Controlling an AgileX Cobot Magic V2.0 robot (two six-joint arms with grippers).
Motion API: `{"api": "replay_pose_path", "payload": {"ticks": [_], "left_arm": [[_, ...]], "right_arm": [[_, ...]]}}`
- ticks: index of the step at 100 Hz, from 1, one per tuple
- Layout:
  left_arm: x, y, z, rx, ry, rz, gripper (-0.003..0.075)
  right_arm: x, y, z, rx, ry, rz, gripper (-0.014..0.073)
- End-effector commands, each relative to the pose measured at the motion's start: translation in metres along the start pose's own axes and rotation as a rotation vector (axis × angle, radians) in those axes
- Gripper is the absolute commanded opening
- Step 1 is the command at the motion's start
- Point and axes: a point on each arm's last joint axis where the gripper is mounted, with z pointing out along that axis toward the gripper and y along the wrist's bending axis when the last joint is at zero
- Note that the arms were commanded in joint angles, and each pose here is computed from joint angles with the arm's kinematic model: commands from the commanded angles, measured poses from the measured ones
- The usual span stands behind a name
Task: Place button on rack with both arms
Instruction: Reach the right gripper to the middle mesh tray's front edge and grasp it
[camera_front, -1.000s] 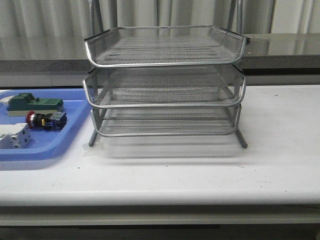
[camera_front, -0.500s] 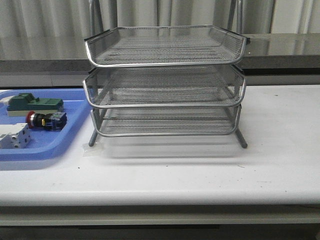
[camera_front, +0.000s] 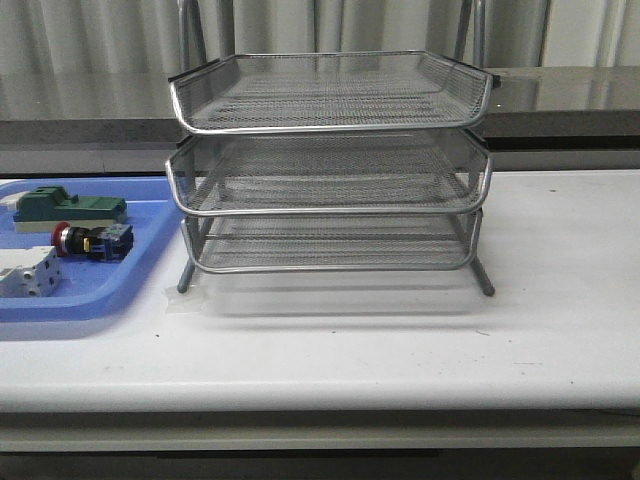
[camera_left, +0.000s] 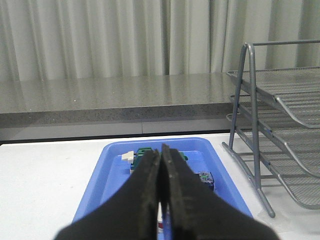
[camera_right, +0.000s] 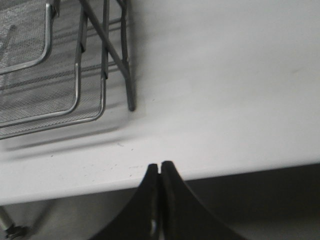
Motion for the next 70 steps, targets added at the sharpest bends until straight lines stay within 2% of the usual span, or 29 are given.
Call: {"api": "replay_pose_path", "payload": {"ticks": [1,13,35,40,70], "left_arm": [[0.003,0.000,-0.002,-0.002,-0.072,-0.017,-0.0020],[0.003,0.000,-0.002,-0.002,-0.072,-0.017,-0.0020],[0.003,0.000,-0.002,-0.002,-0.072,-0.017,-0.0020],[0.003,0.000,-0.002,-0.002,-0.072,-0.017,-0.0020],[0.003,0.000,-0.002,-0.002,-0.072,-0.017,-0.0020]], "right_arm": [[-0.015,0.008,0.010,-0.060,-0.028,0.091,-0.0056],[-0.018,0.014,0.027,-0.105,-0.013,0.134,-0.0011],[-0.020,0.036,0.053,-0.226,-0.018,0.195,0.0272],[-0.019,0.042,0.059,-0.247,-0.005,0.199,0.0314],[-0.007,0.055,0.101,-0.261,0.082,0.245,0.0330]]}}
